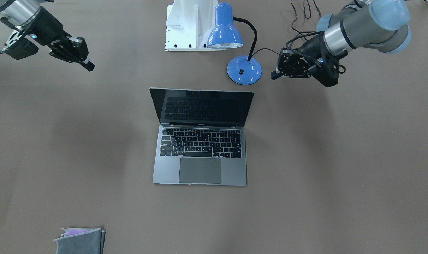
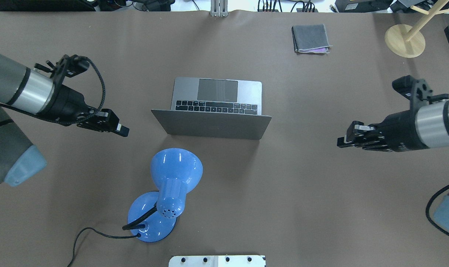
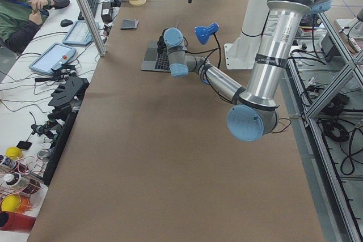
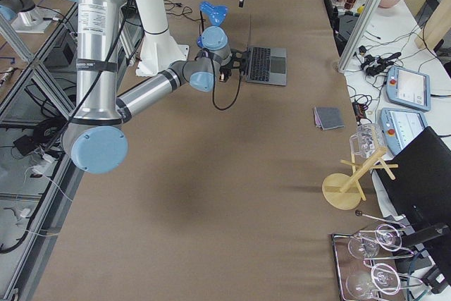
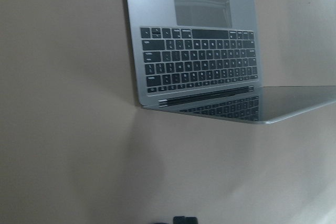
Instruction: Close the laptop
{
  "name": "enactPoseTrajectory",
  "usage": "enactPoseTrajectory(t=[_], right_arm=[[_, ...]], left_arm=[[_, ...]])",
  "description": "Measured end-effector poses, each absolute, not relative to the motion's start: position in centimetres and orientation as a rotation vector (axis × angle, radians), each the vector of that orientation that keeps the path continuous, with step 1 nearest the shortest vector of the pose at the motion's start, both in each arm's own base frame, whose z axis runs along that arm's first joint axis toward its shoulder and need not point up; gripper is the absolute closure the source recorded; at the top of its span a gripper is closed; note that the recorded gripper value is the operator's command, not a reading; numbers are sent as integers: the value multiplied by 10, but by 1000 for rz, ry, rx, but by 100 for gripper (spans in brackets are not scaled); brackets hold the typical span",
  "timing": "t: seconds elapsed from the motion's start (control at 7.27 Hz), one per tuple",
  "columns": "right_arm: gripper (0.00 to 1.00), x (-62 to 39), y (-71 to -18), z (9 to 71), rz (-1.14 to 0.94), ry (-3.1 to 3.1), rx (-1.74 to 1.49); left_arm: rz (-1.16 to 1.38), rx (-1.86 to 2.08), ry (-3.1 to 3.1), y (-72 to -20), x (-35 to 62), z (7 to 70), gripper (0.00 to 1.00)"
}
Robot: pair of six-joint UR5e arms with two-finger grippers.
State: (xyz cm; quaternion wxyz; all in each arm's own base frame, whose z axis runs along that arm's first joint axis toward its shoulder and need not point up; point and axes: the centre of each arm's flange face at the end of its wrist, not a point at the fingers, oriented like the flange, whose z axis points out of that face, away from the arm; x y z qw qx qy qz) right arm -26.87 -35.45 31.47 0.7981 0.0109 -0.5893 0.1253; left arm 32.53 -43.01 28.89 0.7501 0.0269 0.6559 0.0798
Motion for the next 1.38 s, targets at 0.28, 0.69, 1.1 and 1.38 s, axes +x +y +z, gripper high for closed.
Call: enactPoseTrajectory(t=[0.28,0.69,1.1,1.38], right_arm=[[100,-316,-343,276,298,-1317,36],[100,-380,-343,218,350,-1286,56],[100,-409,-361,211,389,-1253,94],[100,-412,-374,217,413,-1231,112]], left_arm=[[153,48,1454,-423,356,266,100],[133,60,1453,-422,384,255,100],[134,64,1455,-423,387,252,100],[135,64,1455,-423,387,251,100]])
